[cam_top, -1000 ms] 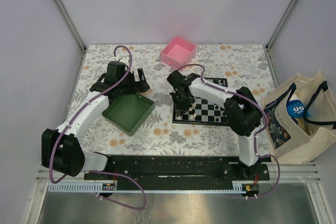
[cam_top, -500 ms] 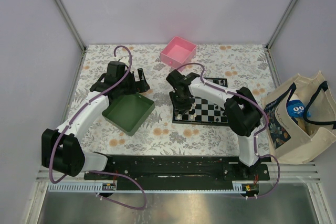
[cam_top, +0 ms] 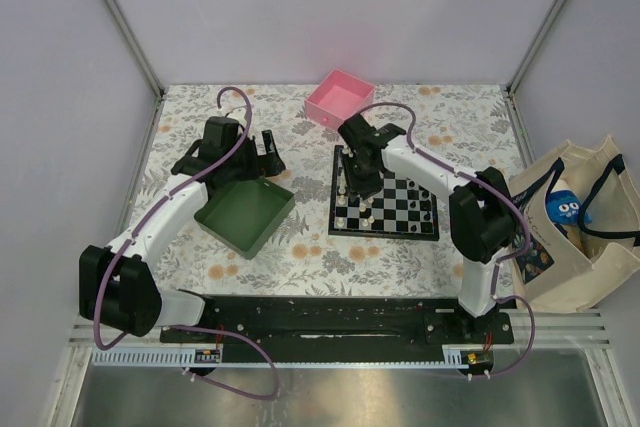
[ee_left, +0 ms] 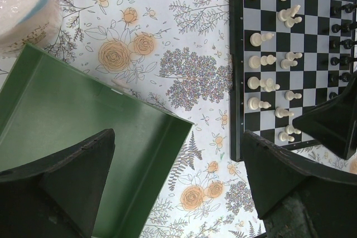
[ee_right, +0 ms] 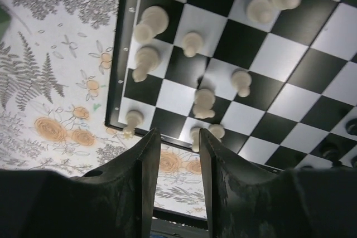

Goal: Set up the chess pieces on the board

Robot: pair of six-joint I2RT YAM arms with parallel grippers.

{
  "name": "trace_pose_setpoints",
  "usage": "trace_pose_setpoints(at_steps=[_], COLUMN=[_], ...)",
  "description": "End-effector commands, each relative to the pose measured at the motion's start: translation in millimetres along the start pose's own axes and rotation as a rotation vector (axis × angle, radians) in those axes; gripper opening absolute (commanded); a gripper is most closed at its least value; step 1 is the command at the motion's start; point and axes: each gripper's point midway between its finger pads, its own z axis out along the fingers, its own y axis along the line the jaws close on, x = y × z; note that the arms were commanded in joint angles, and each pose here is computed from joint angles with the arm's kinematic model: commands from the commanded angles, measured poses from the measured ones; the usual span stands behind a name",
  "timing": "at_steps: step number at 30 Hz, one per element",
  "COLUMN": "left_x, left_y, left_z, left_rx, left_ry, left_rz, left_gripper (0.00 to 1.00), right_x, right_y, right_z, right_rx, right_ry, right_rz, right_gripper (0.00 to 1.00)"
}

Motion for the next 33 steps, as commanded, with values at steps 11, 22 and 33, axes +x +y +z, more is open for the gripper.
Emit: trace_pose_setpoints(at_steps=[11, 22, 33], left_x=[-7.9, -6.3, -6.8], left_y=[-5.4, -4.6, -4.9], left_z=[1.8, 4.5, 5.2], left_rx=[0.027, 0.025, 0.026], left_ry=[-0.027, -0.018, -0.016], left_rz=[0.005, 0.004, 0.005], left_gripper=[0.99, 0.99, 0.99], right_x=[-9.7, -8.0, -2.0], right_y=[-29.0, -28.5, -29.7], right_z=[12.0, 23.1, 26.9], right_rx=[0.058, 0.054, 0.053], right_ry=[0.021, 0.049, 0.073], right_rz=[-0.046, -0.056, -0.066], right_gripper=[0.43, 0.41, 0.27])
